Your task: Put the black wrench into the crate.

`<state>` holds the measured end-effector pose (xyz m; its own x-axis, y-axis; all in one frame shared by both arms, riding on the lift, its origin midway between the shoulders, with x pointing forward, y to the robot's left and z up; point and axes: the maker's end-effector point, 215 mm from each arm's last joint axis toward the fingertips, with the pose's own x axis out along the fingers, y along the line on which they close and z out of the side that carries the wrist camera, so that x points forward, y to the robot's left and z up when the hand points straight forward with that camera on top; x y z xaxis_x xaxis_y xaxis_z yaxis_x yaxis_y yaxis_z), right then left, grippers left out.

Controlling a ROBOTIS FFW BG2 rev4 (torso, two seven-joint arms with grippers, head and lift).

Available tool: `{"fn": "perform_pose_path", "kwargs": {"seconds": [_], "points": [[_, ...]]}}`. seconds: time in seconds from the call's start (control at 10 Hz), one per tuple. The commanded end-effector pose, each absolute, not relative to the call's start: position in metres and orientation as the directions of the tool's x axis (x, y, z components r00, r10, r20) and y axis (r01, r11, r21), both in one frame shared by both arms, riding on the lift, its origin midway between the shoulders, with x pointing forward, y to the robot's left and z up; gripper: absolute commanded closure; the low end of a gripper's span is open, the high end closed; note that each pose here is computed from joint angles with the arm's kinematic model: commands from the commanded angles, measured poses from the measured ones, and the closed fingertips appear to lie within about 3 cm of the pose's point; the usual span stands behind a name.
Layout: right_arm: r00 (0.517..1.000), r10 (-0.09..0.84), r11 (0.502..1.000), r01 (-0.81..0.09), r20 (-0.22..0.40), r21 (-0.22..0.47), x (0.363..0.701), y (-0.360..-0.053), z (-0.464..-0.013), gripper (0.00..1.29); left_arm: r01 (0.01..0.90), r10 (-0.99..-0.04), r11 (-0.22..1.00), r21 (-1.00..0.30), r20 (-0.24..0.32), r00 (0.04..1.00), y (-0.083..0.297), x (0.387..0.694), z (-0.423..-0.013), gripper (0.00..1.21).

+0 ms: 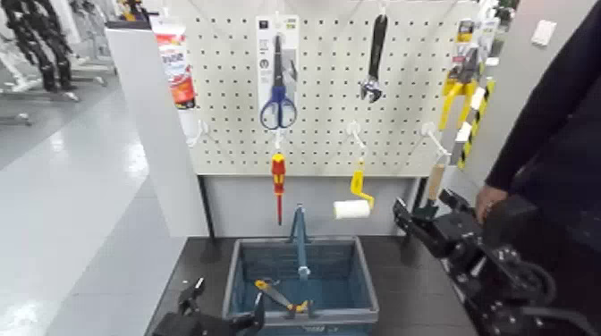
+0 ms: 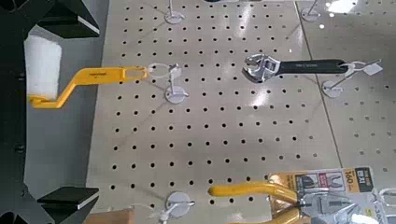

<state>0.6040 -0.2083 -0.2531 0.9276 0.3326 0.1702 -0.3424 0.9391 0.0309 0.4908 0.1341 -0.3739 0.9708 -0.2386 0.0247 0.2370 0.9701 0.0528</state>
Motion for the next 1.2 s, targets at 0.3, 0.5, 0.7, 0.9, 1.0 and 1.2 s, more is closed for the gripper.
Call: {"fn": "perform_pose_path", "kwargs": {"seconds": [0.3,0.5,0.7,0.9,1.0,1.2], "points": [[0.897,0.365,0.926,-0.377,0.251,0.002,0.631,-0.195,-0.197,0.11,0.256,-0.258,0.965,0.052,0.032,0.966,0.127,0.494,-0.369,0.11],[0.877,0.390,0.914,-0.405,0.280,-0.004,0.643,-0.183,-0.175,0.12,0.264,-0.266,0.963,0.052,0.038,0.963,0.123,0.495,-0.366,0.11],[0.857,0.408,0.905,-0.425,0.315,-0.017,0.655,-0.176,-0.147,0.12,0.275,-0.278,0.960,0.051,0.044,0.960,0.118,0.496,-0.363,0.11],[0.834,0.428,0.894,-0.448,0.347,-0.027,0.666,-0.171,-0.120,0.13,0.279,-0.282,0.959,0.051,0.048,0.958,0.115,0.497,-0.361,0.11],[0.820,0.446,0.884,-0.466,0.359,-0.034,0.672,-0.166,-0.107,0.13,0.282,-0.285,0.958,0.051,0.051,0.957,0.114,0.497,-0.360,0.11],[0.787,0.488,0.858,-0.512,0.378,-0.044,0.681,-0.152,-0.084,0.13,0.289,-0.292,0.956,0.053,0.054,0.955,0.111,0.499,-0.357,0.11]]}}
